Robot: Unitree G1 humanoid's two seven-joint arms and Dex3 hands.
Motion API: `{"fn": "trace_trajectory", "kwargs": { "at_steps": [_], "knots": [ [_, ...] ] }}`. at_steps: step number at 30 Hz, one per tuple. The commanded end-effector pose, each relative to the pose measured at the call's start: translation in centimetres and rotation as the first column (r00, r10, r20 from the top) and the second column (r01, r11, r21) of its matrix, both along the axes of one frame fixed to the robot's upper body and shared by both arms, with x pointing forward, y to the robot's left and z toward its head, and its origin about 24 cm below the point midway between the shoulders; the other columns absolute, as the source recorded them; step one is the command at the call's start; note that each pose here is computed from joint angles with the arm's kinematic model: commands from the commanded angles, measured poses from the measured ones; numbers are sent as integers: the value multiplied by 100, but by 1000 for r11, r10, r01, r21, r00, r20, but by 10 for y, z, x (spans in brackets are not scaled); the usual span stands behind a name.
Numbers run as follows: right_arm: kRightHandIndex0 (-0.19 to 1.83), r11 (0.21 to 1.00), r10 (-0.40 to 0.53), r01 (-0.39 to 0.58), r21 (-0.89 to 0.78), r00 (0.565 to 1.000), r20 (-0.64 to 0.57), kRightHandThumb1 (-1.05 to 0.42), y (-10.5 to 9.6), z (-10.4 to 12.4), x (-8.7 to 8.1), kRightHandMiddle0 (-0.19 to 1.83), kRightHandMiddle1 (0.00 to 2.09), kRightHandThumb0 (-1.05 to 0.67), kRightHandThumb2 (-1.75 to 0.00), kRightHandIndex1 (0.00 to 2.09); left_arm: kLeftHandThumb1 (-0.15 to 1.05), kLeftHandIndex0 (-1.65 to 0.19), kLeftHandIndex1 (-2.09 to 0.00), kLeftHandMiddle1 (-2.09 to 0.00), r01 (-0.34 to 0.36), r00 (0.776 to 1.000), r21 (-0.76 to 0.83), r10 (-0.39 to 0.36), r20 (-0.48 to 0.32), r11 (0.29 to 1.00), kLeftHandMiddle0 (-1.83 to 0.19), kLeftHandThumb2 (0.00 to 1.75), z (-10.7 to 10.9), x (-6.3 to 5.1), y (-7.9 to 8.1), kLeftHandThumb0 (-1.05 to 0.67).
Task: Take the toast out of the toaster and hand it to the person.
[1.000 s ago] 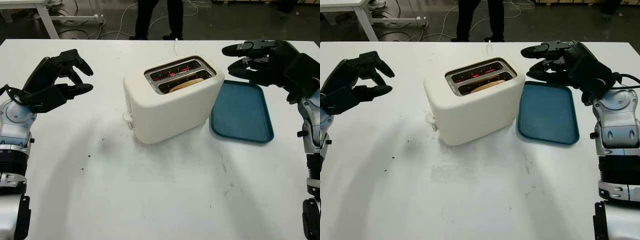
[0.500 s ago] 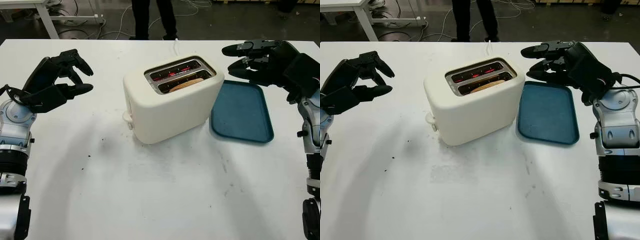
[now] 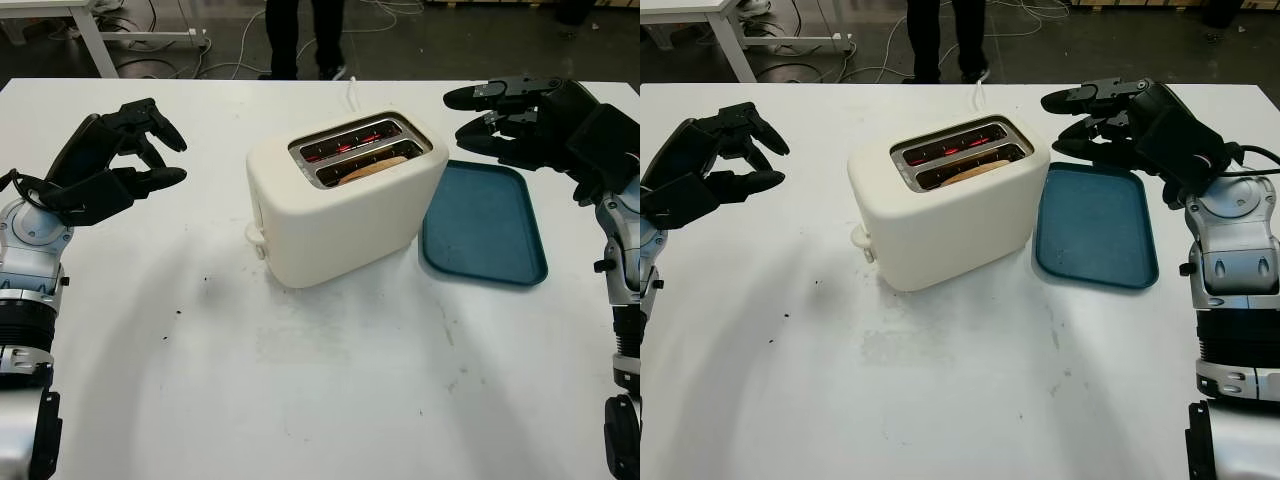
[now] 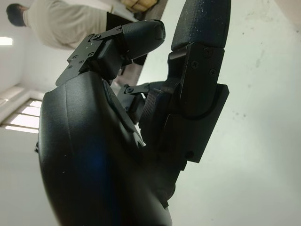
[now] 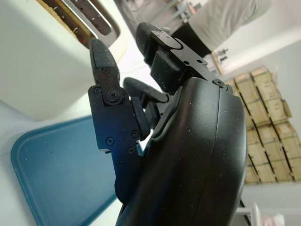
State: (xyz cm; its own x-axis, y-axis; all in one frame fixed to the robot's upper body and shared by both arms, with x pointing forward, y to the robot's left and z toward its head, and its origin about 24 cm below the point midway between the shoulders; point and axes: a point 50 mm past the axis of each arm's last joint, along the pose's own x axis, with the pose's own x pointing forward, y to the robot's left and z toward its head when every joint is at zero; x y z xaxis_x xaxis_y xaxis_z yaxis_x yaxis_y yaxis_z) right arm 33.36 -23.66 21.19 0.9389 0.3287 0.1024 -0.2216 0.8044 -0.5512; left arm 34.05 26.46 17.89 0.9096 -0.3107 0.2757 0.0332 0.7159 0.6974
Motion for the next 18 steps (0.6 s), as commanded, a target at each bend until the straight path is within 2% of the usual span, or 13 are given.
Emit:
{"fn": "trace_trajectory", "kwargs": {
  "at_steps": [1, 18],
  "knots": [
    [45, 1000, 11, -11, -8, 999, 32, -87, 3, 7, 1, 79, 1, -37, 0, 92, 92, -42, -139, -139, 5, 1000, -9, -5, 9, 1000, -61, 25, 1, 1, -1, -105],
    [44, 1000, 8, -8, -4, 1000, 27, -88, 3, 6, 0, 78, 1, -37, 0, 92, 92, -43, -140, -139, -1, 1000, -15, 1, 7, 1000, -61, 25, 0, 0, 0, -105]
  ]
}}
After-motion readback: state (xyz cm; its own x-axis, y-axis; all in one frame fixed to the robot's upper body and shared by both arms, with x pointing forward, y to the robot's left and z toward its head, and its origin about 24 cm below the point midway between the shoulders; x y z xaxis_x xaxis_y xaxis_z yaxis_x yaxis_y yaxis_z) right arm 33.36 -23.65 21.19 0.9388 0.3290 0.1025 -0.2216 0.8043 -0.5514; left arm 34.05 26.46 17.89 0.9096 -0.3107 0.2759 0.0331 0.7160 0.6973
